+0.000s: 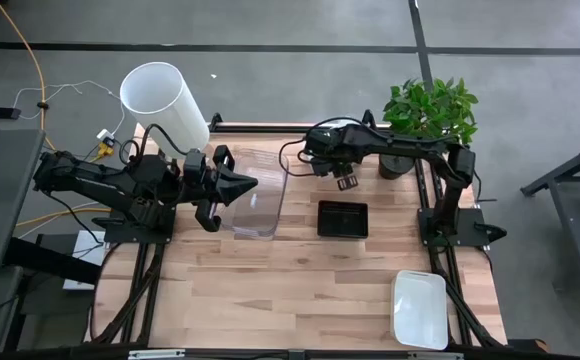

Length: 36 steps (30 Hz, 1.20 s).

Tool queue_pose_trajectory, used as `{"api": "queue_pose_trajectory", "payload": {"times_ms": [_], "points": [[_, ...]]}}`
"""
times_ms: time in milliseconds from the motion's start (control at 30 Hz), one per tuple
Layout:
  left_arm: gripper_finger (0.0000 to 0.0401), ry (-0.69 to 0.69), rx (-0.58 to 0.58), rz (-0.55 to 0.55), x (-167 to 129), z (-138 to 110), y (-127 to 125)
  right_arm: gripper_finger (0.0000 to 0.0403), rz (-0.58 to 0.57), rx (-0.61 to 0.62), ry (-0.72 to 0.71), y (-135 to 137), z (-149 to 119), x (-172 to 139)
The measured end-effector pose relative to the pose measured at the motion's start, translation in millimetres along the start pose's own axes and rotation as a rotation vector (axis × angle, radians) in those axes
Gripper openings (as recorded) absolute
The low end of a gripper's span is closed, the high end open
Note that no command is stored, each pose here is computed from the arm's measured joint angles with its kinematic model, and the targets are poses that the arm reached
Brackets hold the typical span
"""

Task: Stack baskets by color
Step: Stack the left white bin on top of the top white bin, then stack the bottom white bin on top of the top white bin

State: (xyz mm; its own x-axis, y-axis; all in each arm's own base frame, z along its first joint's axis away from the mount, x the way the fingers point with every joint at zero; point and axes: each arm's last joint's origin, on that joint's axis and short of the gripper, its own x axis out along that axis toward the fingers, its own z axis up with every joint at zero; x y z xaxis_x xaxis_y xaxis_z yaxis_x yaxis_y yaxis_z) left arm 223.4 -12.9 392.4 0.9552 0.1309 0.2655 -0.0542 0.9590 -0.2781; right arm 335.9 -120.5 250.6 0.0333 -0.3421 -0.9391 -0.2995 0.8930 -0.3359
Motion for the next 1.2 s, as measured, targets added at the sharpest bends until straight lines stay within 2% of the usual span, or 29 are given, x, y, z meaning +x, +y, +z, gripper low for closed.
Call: {"api": "queue_pose_trajectory", "payload": {"times_ms": [167, 267, 333, 433, 500, 667, 833, 1000, 1200], "points": [[0.0, 0.002, 0.0, 0.0, 0, 0, 0, 0.0205, -0.016, 0.031, -0.04, 1, -5, -16], [0.0, 0.029, 0.004, -0.02, -2, -1, 0, 0.0229, 0.035, 0.143, -0.111, 3, -11, -29], [0.0, 0.047, -0.006, -0.051, -7, 2, -1, 0.0234, 0.114, 0.248, -0.191, 4, -15, -39], [0.0, 0.083, -0.037, -0.065, -14, 4, -1, 0.0233, 0.252, 0.376, -0.344, 8, -19, -58], [0.0, 0.123, -0.039, -0.065, -17, 1, -4, 0.0228, 0.307, 0.421, -0.454, 15, -17, -71], [0.0, 0.24, -0.03, -0.098, -22, -11, -13, 0.0204, 0.345, 0.461, -0.71, 50, -7, -92], [0.0, 0.302, -0.013, -0.106, -25, -26, -21, 0.0188, 0.394, 0.581, -0.918, 85, 1, -97], [0.0, 0.226, -0.044, -0.093, -36, -56, -13, 0.0184, 0.411, 0.694, -1.096, 111, 11, -105], [0.0, 0.104, -0.108, -0.106, -58, -78, 2, 0.0183, 0.384, 0.72, -1.175, 130, 19, -119]]}}
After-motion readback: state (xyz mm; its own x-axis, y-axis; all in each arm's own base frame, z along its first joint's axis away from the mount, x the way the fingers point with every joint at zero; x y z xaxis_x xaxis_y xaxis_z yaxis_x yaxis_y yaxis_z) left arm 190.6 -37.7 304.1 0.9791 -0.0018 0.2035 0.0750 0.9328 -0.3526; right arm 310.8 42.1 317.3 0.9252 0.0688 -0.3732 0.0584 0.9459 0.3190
